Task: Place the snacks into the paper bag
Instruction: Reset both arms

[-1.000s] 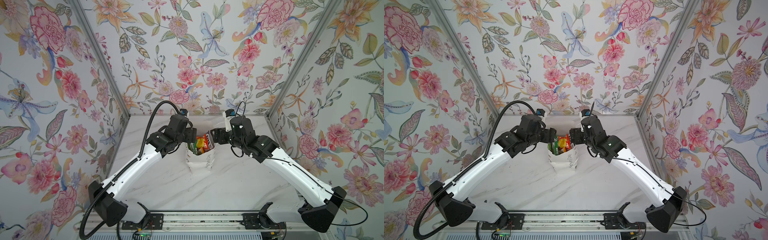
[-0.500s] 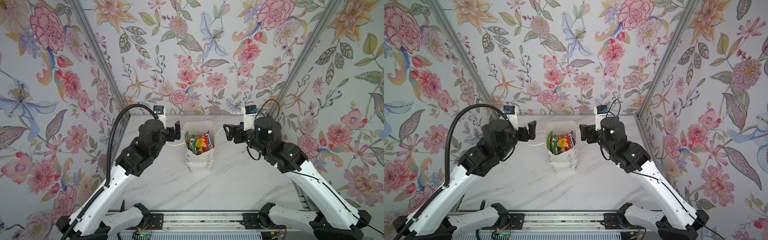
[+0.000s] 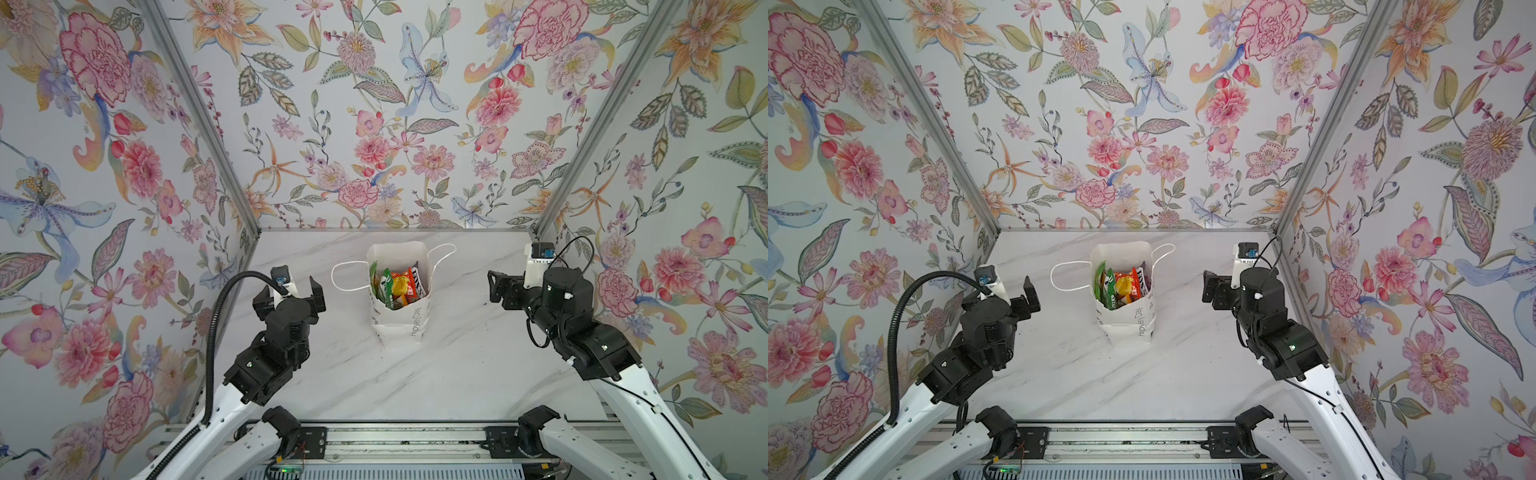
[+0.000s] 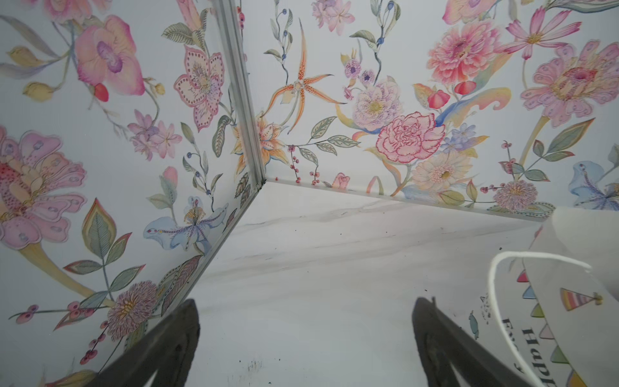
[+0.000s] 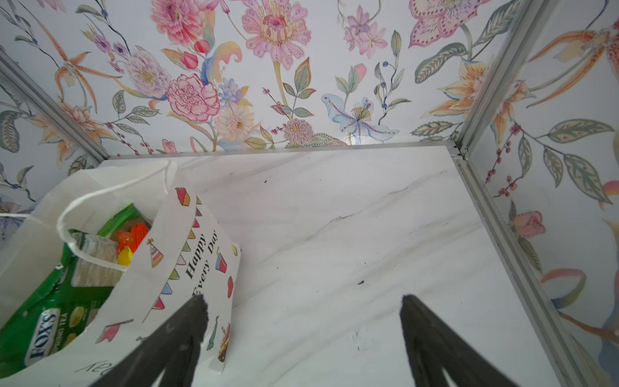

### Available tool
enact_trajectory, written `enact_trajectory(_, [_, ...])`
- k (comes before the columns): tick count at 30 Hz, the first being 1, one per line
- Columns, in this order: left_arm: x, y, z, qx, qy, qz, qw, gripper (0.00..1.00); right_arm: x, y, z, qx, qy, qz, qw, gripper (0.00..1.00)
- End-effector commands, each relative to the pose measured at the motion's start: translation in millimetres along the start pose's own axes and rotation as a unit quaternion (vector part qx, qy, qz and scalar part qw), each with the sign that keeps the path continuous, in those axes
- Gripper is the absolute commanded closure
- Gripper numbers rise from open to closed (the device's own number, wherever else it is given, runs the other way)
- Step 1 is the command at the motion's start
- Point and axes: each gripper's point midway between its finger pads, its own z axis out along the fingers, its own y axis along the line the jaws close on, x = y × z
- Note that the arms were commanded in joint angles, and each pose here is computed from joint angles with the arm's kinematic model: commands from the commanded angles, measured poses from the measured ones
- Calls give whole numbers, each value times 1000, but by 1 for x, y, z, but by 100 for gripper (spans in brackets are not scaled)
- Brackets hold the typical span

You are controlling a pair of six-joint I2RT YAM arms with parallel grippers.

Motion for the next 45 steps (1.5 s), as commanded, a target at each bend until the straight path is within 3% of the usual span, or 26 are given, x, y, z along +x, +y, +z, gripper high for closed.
enact_trajectory(1, [3,22,1,-61,-40,-23,997,1,7,-14,2,25,-22,0,999,5])
enact_trajectory(6, [47,16,15,-79,-37,42,995,1,30,-37,11,69,-42,-6,997,1])
enact_trajectory(12, [79,21,21,-76,-94,56,991,1,72,-66,40,125,-31,-40,991,1])
enact_trajectory(15, [106,20,37,-59,-77,68,993,1,89,-70,54,131,-41,-61,989,1])
enact_trajectory(22, [136,21,69,-33,-44,92,994,1,113,-84,82,152,-87,-85,981,1])
enact_trajectory(29, [137,17,74,-5,-87,133,987,1,141,-88,113,134,-87,-104,982,1])
enact_trajectory(35, [124,2,78,45,-146,138,979,1,140,-80,136,86,-117,-133,980,1])
enact_trajectory(41, [143,-2,92,61,-138,127,980,1,150,-108,150,72,-137,-83,984,1])
enact_trajectory(45, [145,-1,107,54,-116,121,984,1,155,-116,167,87,-86,-75,990,1])
